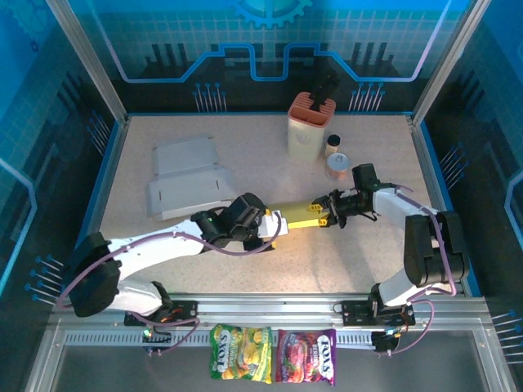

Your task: Fold the paper box

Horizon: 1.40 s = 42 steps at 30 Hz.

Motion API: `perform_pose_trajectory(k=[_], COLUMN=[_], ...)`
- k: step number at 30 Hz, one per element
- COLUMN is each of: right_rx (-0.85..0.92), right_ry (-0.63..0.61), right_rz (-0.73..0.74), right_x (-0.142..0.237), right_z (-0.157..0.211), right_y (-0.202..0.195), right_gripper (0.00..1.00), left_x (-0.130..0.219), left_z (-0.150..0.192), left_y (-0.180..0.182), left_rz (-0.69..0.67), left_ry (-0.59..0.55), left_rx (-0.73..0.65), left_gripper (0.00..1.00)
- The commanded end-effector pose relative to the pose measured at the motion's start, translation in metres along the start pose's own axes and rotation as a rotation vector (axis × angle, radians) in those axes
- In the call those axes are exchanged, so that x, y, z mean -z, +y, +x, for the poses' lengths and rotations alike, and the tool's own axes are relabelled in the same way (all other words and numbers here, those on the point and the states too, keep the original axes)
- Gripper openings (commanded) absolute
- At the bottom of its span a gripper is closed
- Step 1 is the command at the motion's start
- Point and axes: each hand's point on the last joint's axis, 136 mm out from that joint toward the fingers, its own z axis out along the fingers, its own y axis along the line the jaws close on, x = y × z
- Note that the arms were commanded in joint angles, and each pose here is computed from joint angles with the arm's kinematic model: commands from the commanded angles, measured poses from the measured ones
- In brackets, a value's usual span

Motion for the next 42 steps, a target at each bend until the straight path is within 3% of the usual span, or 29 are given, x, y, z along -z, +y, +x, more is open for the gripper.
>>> perform_pose_trajectory(k=[1, 7, 8, 11, 13, 20, 25, 36, 42], right_rx=[-0.076, -0.134, -0.146, -0.177, -0.187, -0.181, -0.114, 0.081, 0.179], right_ry=[0.042, 0.065, 0.071, 0.086, 0.087, 0.045, -0.083, -0.525, -0.627], right_rz=[-0.001, -0.024, -0.028, -0.040, -0.048, -0.086, -0.089, 0.096, 0.123], right_x=[0.009, 0.009, 0.008, 0.005, 0.005, 0.016, 0.049, 0.122, 0.114], right_z=[0.016, 0.021, 0.022, 0.021, 0.020, 0.010, 0.001, -0.001, 0.025], right_y=[0.000, -0.002, -0.003, -0.007, -0.007, -0.001, 0.010, 0.000, -0.004], right_gripper=[0.34, 0.34, 0.34, 0.35, 0.36, 0.55, 0.66, 0.66, 0.60], left_x=[-0.005, -0.020, -0.021, -0.026, -0.027, -0.018, -0.006, 0.023, 0.019], left_z=[-0.014, -0.018, -0.018, -0.020, -0.021, -0.026, -0.023, -0.004, 0.009], left_y=[0.024, 0.023, 0.023, 0.022, 0.022, 0.011, 0.001, -0.020, -0.014], left_rz=[-0.107, -0.115, -0.114, -0.085, -0.067, 0.011, 0.094, 0.308, 0.314], left_ry=[0.007, 0.013, 0.012, 0.037, 0.052, 0.046, 0.099, 0.268, 0.351], left_rx=[-0.110, -0.141, -0.141, -0.123, -0.100, -0.084, -0.048, 0.130, 0.203], left_gripper=[0.73, 0.69, 0.66, 0.41, 0.33, 0.28, 0.23, 0.21, 0.23])
